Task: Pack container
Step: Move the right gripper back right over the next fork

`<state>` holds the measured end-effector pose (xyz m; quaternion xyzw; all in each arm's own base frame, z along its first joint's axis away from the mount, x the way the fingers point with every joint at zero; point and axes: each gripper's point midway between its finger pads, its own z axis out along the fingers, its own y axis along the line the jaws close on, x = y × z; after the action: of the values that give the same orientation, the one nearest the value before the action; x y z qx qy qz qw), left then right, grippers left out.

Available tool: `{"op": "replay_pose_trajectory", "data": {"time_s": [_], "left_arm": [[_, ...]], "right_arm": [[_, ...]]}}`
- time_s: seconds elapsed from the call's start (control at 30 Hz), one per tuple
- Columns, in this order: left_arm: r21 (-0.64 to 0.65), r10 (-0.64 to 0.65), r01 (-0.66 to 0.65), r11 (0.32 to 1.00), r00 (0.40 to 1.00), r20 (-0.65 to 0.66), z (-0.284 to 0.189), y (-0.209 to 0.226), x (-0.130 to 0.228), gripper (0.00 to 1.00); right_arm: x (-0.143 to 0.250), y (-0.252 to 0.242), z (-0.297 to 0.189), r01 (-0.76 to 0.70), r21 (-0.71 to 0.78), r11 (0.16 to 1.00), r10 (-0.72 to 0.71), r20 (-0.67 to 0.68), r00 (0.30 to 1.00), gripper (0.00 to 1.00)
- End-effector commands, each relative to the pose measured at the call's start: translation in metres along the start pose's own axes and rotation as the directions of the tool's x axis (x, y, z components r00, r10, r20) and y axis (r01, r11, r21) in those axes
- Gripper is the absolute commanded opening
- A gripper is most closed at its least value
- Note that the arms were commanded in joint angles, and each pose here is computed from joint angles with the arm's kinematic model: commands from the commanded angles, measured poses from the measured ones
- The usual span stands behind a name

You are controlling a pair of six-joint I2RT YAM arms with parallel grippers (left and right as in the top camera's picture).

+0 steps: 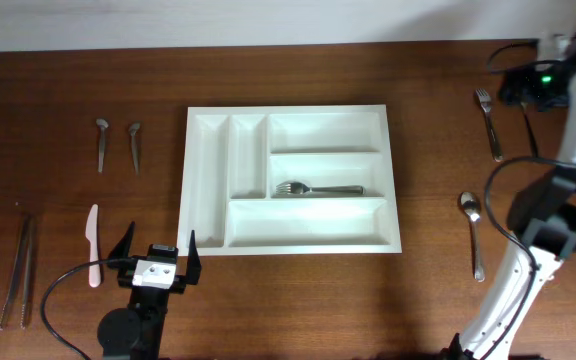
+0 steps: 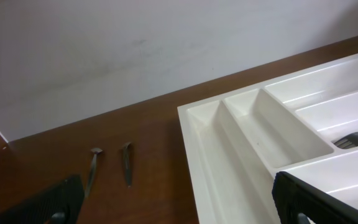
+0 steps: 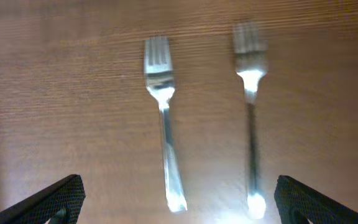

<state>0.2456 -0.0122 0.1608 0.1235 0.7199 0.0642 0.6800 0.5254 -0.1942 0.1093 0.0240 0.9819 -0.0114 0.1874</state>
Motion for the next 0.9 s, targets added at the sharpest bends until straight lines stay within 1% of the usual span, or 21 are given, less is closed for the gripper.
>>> {"op": "replay_pose_trajectory", "data": {"time_s": [0.0,0.07,0.13,0.2,0.3,0.43,0.6,0.87], "left_arm": [[-0.008,0.007,-0.007,1.0,1.0,-0.006,0.0,0.001,0.003,0.99],[-0.008,0.008,-0.008,1.0,1.0,-0.006,0.0,0.001,0.003,0.99],[-0.008,0.008,-0.008,1.0,1.0,-0.006,0.0,0.001,0.003,0.99],[-0.008,0.007,-0.007,1.0,1.0,-0.006,0.0,0.001,0.003,0.99],[-0.008,0.008,-0.008,1.0,1.0,-0.006,0.0,0.001,0.003,0.99],[-0.008,0.007,-0.007,1.0,1.0,-0.006,0.0,0.001,0.003,0.99],[-0.008,0.008,-0.008,1.0,1.0,-0.006,0.0,0.001,0.003,0.99],[-0.008,0.007,-0.007,1.0,1.0,-0.006,0.0,0.001,0.003,0.99]], "right_arm": [[0.005,0.019,0.033,0.051,0.004,0.999,-0.05,-0.053,0.997,0.99],[0.01,0.02,0.045,0.047,0.004,0.999,-0.046,-0.075,0.996,0.99],[0.016,0.017,0.052,-0.008,0.011,1.0,0.009,-0.1,0.995,0.99],[0.021,0.017,0.056,-0.019,-0.001,1.0,0.019,-0.114,0.993,0.99],[0.024,0.015,0.057,-0.003,0.0,1.0,0.003,-0.125,0.992,0.99],[0.028,0.008,0.057,0.014,0.043,0.999,-0.007,-0.145,0.989,0.99],[0.026,0.0,0.057,-0.017,0.053,0.998,0.023,-0.13,0.991,0.99],[0.026,0.0,0.058,-0.017,0.055,0.998,0.024,-0.129,0.991,0.99]]}}
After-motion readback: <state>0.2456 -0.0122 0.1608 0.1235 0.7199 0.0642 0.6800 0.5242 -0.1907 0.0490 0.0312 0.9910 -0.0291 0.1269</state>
